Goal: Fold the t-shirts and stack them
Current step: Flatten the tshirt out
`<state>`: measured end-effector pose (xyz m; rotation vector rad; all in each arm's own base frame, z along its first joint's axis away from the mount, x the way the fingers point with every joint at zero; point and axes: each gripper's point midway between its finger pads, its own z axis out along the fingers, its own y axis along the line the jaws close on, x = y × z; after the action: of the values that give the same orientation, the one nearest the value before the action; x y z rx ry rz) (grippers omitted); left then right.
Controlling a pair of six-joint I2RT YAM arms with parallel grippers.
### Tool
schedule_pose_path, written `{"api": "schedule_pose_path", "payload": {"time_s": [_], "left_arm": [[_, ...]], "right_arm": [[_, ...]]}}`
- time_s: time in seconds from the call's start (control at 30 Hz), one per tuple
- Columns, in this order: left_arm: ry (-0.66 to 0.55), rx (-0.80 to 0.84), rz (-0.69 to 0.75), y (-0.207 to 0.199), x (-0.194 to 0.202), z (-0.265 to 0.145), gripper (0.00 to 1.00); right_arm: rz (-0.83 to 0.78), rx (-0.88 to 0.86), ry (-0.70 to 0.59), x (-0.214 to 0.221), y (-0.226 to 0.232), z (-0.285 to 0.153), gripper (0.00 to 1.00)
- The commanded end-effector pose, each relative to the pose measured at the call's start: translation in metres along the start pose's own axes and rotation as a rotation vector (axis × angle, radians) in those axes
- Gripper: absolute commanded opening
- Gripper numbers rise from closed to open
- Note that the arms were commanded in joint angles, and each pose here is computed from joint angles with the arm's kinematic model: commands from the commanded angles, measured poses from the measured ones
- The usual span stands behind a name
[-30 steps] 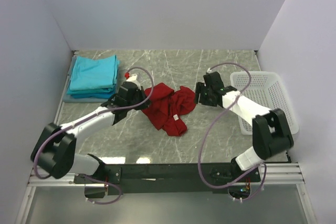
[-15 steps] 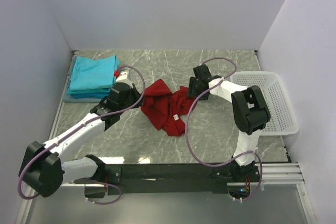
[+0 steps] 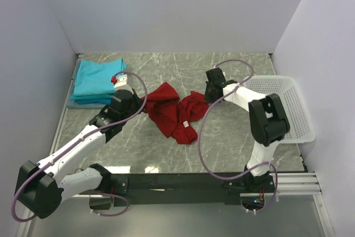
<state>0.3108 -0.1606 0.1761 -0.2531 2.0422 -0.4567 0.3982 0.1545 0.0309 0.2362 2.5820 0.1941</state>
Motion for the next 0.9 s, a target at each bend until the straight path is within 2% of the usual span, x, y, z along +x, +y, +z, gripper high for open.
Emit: {"api": "schedule_pose_path", "payload": {"time_s": [0.0, 0.03, 0.13, 0.17, 0.23, 0.27, 0.33, 0.37, 0.43, 0.5, 0.53, 0.63, 0.87], "left_arm": [[-0.166, -0.014, -0.039, -0.007, -0.054, -0.023, 0.01], [-0.224, -0.043, -0.056, -0.005, -0.071, -0.030, 0.01], [-0.343, -0.060, -0.092, -0.003, -0.107, -0.057, 0.00], [-0.403, -0.084, -0.113, 0.000, -0.124, -0.068, 0.01], [-0.485, -0.088, -0.143, 0.003, -0.146, -0.094, 0.01], [-0.540, -0.110, -0.165, 0.007, -0.162, -0.108, 0.01], [-0.627, -0.099, -0.206, 0.009, -0.188, -0.143, 0.00], [-0.677, -0.091, -0.237, 0.013, -0.199, -0.163, 0.01], [-0.748, -0.059, -0.277, 0.013, -0.219, -0.196, 0.01], [-0.816, -0.015, -0.322, 0.017, -0.232, -0.231, 0.01], [-0.851, 0.008, -0.345, 0.018, -0.240, -0.250, 0.01], [-0.940, 0.045, -0.404, 0.031, -0.254, -0.300, 0.01], [-1.063, 0.166, -0.496, 0.046, -0.270, -0.389, 0.01]], "right_arm": [[-0.018, -0.015, -0.214, -0.056, 0.007, -0.061, 0.00], [-0.015, -0.026, -0.289, -0.076, 0.010, -0.087, 0.00], [-0.012, 0.003, -0.414, -0.102, 0.002, -0.133, 0.00], [0.008, 0.003, -0.502, -0.117, -0.003, -0.167, 0.00], [0.016, 0.002, -0.588, -0.128, -0.008, -0.202, 0.00], [0.036, -0.022, -0.674, -0.138, -0.011, -0.240, 0.00], [0.042, -0.027, -0.765, -0.145, -0.019, -0.279, 0.00], [0.053, -0.056, -0.845, -0.148, -0.023, -0.317, 0.00], [0.074, -0.108, -0.963, -0.149, -0.031, -0.374, 0.00], [0.075, -0.127, -1.025, -0.146, -0.038, -0.408, 0.00], [0.090, -0.164, -1.090, -0.142, -0.043, -0.442, 0.00], [0.112, -0.191, -1.202, -0.128, -0.062, -0.497, 0.00], [0.140, -0.278, -1.385, -0.097, -0.089, -0.590, 0.00]]}}
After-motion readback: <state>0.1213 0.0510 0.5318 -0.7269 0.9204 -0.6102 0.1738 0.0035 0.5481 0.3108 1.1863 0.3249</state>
